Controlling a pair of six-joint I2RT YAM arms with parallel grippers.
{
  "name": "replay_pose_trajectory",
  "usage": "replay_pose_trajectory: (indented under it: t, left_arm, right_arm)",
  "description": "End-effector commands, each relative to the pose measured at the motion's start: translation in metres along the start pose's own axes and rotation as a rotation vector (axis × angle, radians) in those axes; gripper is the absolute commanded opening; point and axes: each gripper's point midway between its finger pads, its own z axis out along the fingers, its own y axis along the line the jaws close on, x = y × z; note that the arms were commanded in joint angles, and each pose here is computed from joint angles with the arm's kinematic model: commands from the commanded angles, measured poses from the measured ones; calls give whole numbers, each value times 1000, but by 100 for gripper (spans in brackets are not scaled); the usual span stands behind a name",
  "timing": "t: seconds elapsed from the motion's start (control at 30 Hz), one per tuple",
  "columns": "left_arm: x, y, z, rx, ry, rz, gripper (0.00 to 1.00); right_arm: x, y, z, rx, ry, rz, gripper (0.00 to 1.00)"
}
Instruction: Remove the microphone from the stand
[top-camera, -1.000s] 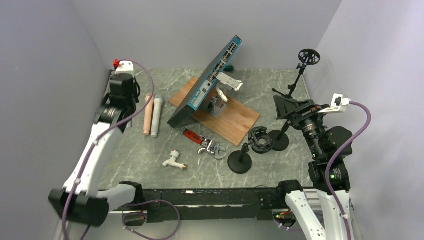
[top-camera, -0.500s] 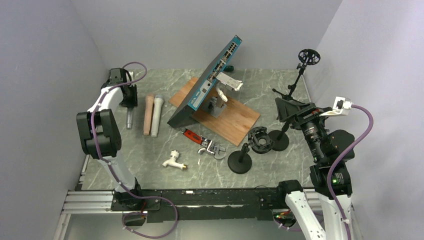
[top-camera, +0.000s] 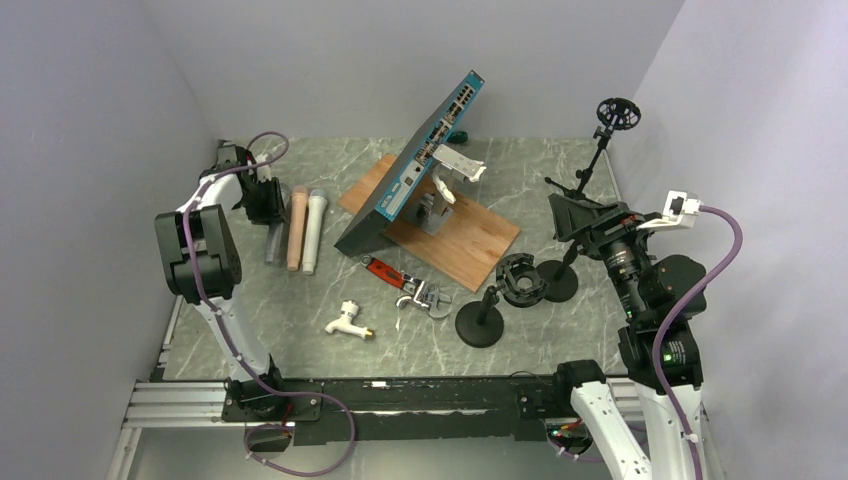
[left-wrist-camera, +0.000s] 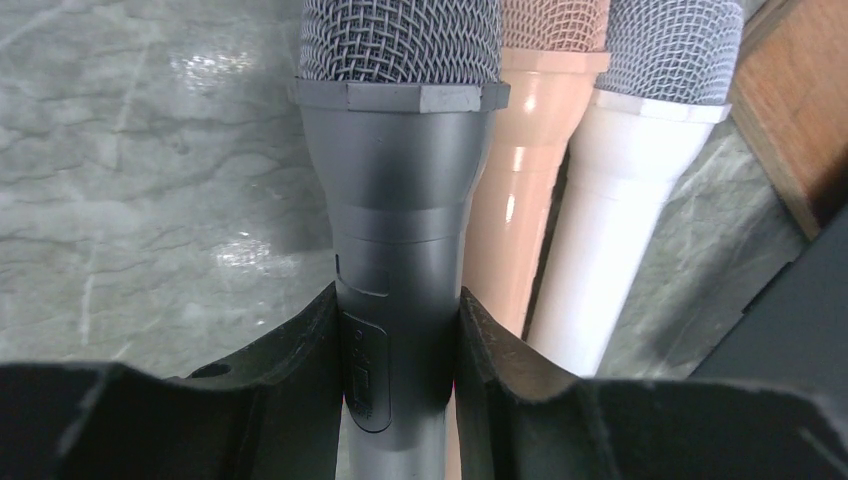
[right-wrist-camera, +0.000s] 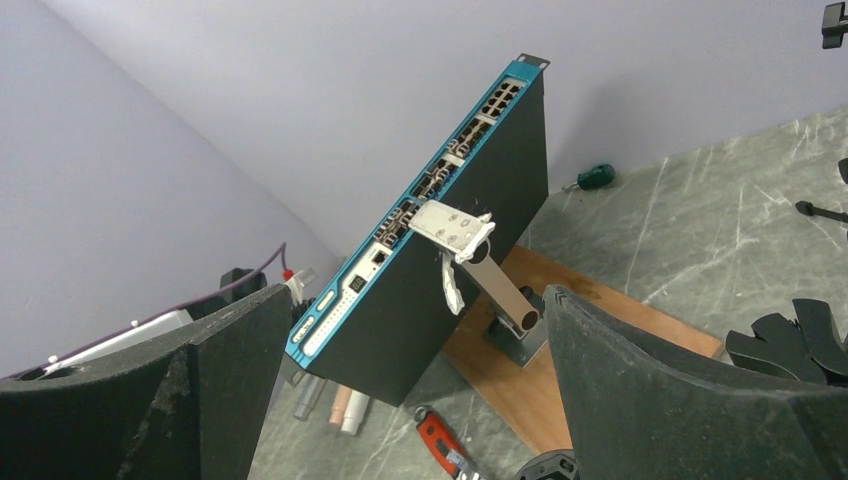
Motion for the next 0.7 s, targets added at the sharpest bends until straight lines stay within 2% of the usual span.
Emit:
replay_pose_trajectory:
  t: [0.0,0.17,0.4,0.5,0.67]
  left_arm:
    - [-15,-6,-4,96,-43,-73,28]
    - [-12,-5,-1,99,-31,-83,41]
    - [-8,-3,3,92,-22,-93,48]
    - [-8,-2,3,91,-17,-104,49]
    - [-9,-8,2,114,-21,-113,58]
  right_arm:
    - [-4,3,1,-12,-10,-1,98]
    - [-6,2,-2,1,-13,-19,98]
    - [-9,0,1,18,-5,-53,99]
    - [-13,-3,9,42,3,-99,99]
    - [-32,-19,35,158,14,-220,100]
